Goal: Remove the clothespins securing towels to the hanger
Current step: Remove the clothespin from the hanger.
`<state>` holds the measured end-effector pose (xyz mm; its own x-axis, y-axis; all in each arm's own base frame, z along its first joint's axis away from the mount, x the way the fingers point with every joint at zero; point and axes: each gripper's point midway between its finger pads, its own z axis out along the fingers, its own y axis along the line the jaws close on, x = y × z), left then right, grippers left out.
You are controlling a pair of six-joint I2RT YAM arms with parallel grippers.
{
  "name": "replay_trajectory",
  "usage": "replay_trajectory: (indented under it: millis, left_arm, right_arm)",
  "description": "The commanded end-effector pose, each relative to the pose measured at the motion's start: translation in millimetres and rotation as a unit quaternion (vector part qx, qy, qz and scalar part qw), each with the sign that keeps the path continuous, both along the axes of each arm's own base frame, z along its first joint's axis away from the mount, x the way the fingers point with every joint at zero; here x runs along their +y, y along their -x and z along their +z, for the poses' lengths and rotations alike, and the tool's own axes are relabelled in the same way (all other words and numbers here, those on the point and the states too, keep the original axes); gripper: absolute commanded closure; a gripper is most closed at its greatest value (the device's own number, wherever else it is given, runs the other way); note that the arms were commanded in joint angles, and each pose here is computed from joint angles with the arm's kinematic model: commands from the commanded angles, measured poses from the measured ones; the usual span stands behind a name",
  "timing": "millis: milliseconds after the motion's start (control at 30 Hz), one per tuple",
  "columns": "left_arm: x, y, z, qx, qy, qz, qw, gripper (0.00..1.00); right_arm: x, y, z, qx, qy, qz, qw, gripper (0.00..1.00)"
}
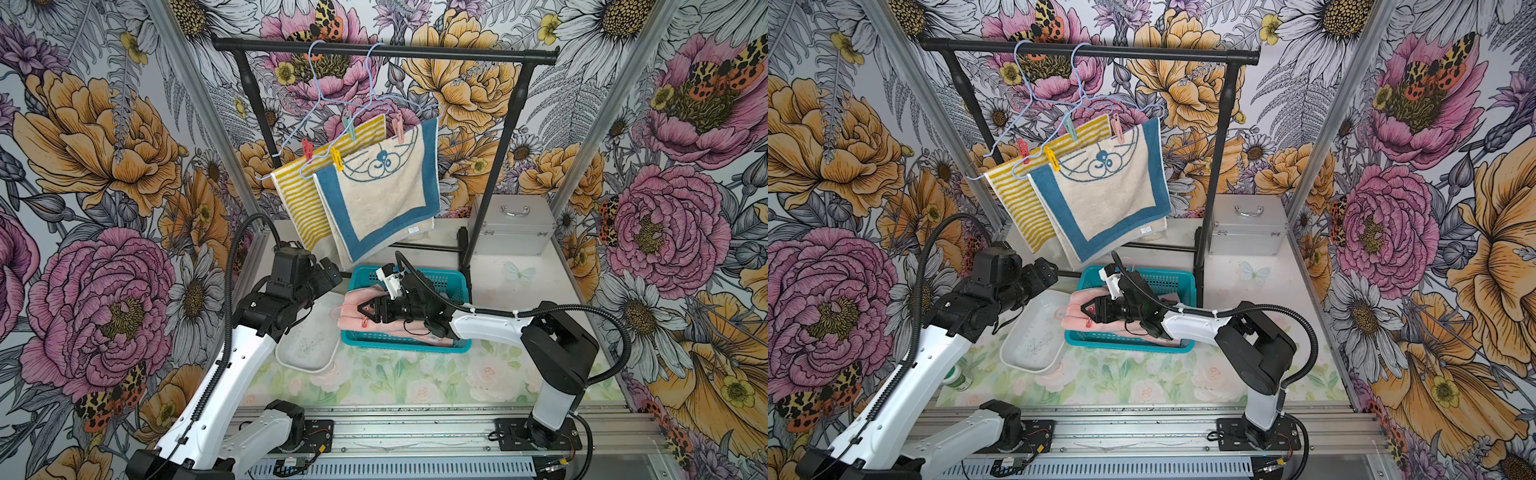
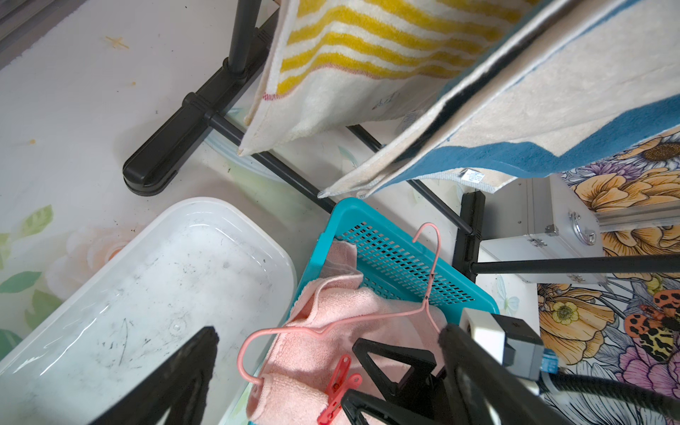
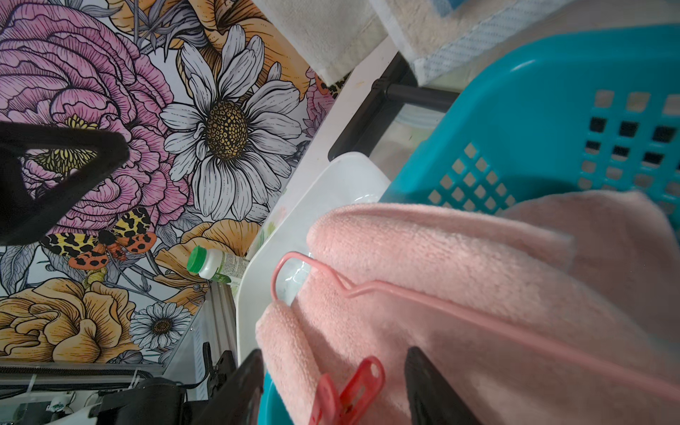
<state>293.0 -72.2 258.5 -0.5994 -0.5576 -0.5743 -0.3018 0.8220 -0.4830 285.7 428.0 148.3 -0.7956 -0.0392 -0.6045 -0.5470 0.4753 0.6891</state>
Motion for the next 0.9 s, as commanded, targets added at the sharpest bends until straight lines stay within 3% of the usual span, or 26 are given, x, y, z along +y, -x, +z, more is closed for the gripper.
replay_trajectory:
  millis: [0, 367, 700, 867]
  left_arm:
    - [-1.6, 0.7, -1.5, -0.002, -0.005, -0.007, 1.0, 0.04]
    - [-1.1, -2.8, -2.1, -0.002, -0.01, -0.008, 1.0, 0.04]
    - [0.1, -1.9, -0.2, -0.006, -0.009, -0.006, 1.0, 0.04]
    - [0.1, -2.2, 0.5, -0.006, -0.01, -0.006, 1.0, 0.04]
  right_arm:
    - [9.6, 4.4, -1.3, -0.007, -0.006, 0.021, 1.0, 0.39]
    - [19.6, 20.5, 1.3, -0.021, -0.002, 0.063, 0.998, 0.42]
    - [17.9, 22.9, 11.5, -0.059, 0.006, 0.066, 0.996, 0.65]
    - [17.9, 23.1, 18.4, -0.078, 0.005, 0.067, 0.995, 0.67]
